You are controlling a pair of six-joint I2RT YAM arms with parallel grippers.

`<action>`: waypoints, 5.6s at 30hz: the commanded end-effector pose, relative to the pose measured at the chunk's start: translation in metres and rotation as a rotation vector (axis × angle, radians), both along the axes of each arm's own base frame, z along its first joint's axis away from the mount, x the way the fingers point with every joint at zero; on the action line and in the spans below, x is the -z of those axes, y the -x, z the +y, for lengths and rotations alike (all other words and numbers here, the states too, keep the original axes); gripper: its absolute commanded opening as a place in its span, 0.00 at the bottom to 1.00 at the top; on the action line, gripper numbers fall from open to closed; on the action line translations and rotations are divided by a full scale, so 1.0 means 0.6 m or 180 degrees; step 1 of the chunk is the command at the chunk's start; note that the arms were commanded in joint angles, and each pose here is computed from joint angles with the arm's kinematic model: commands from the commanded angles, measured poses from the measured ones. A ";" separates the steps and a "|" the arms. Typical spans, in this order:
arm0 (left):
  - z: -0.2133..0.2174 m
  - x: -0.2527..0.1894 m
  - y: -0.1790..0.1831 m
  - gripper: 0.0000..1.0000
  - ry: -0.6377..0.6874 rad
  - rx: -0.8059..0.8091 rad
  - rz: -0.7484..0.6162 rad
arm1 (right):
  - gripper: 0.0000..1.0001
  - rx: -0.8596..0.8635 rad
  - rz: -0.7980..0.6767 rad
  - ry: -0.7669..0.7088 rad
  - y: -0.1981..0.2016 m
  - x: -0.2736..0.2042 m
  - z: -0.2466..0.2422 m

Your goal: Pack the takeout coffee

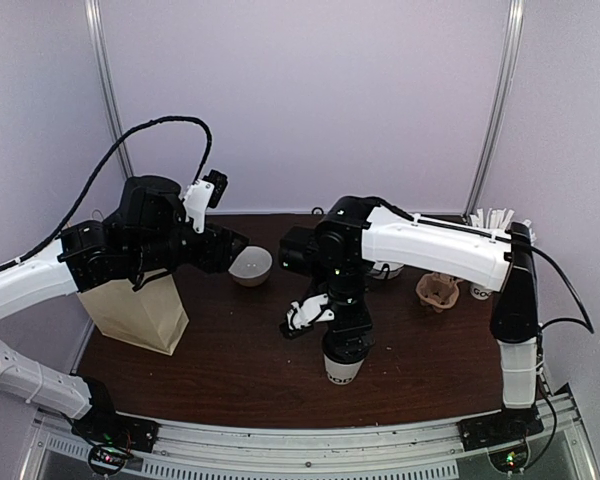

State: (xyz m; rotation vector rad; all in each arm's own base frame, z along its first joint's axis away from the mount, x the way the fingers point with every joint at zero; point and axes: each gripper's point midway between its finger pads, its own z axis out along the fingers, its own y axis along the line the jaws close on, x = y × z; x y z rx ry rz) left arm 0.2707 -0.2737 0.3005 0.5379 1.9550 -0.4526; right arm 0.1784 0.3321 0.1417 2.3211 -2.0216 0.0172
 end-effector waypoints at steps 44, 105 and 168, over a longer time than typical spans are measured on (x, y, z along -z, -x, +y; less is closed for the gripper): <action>-0.321 0.218 0.093 0.61 0.0179 0.1920 0.1920 | 0.37 -0.0314 -0.0082 -0.1903 0.096 -0.087 -0.060; -0.270 0.363 0.131 0.43 -0.0406 0.1755 0.2393 | 0.14 -0.0826 -0.0650 -0.0850 0.083 0.128 -0.077; -0.224 0.309 0.138 0.75 -0.0276 0.0849 0.2420 | 0.88 0.1120 0.0649 -0.1327 0.102 0.038 -0.093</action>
